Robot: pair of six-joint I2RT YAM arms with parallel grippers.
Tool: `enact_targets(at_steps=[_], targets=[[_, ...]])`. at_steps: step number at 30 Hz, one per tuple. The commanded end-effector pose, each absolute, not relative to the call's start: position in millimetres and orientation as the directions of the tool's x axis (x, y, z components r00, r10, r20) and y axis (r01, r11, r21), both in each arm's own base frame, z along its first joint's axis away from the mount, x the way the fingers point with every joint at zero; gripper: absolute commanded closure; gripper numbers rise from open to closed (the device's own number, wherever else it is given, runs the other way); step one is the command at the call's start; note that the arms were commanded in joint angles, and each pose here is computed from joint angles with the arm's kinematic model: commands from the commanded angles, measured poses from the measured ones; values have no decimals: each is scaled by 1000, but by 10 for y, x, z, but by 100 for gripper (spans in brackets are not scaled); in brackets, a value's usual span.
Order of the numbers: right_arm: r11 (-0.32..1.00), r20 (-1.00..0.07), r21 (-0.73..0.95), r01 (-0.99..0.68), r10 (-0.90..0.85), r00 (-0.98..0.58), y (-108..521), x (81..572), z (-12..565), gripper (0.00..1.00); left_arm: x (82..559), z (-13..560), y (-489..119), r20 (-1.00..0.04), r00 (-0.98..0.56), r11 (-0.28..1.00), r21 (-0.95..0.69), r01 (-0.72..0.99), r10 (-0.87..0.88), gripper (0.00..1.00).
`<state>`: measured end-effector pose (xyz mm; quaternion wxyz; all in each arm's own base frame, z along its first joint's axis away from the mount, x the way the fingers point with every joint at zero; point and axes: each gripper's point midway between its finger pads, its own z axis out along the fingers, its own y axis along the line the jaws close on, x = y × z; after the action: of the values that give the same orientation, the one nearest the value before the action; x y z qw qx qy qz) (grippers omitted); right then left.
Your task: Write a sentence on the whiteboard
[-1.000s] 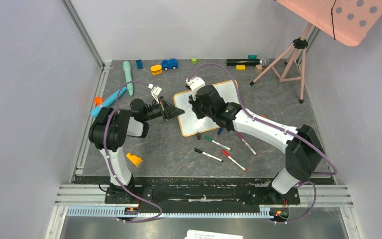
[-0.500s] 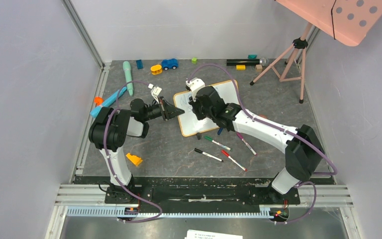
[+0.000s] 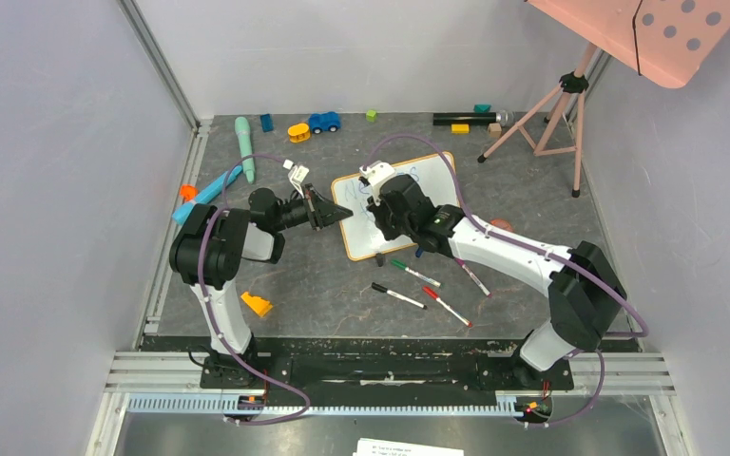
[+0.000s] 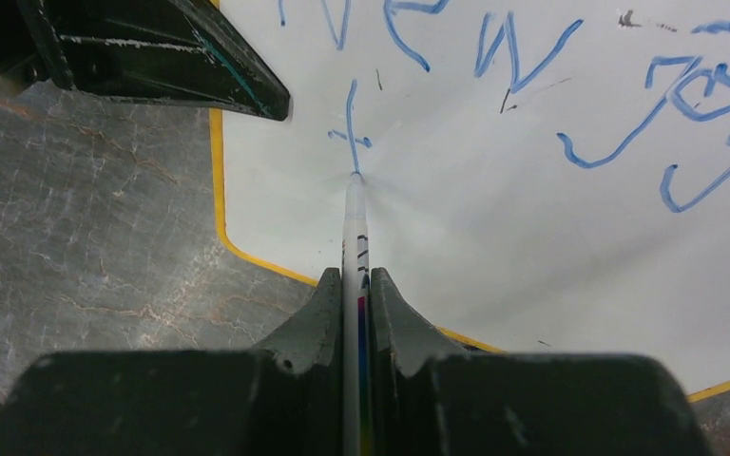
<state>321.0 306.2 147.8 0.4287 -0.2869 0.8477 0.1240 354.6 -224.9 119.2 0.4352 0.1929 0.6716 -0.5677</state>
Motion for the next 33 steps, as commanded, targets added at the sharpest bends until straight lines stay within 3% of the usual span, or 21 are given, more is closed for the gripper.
enact_targets(at_steps=[1, 33], targets=[[805, -810, -43, -591, -375, -452, 3013, 3204, 1559, 100, 3692, 1226, -2193, -875, -424, 334, -482, 810, -235, 98], [858, -856, -70, -508, -314, -411, 2984, 3418, 1855, 100, 3689, 1230, -2198, -876, -422, 332, -480, 812, -234, 98]])
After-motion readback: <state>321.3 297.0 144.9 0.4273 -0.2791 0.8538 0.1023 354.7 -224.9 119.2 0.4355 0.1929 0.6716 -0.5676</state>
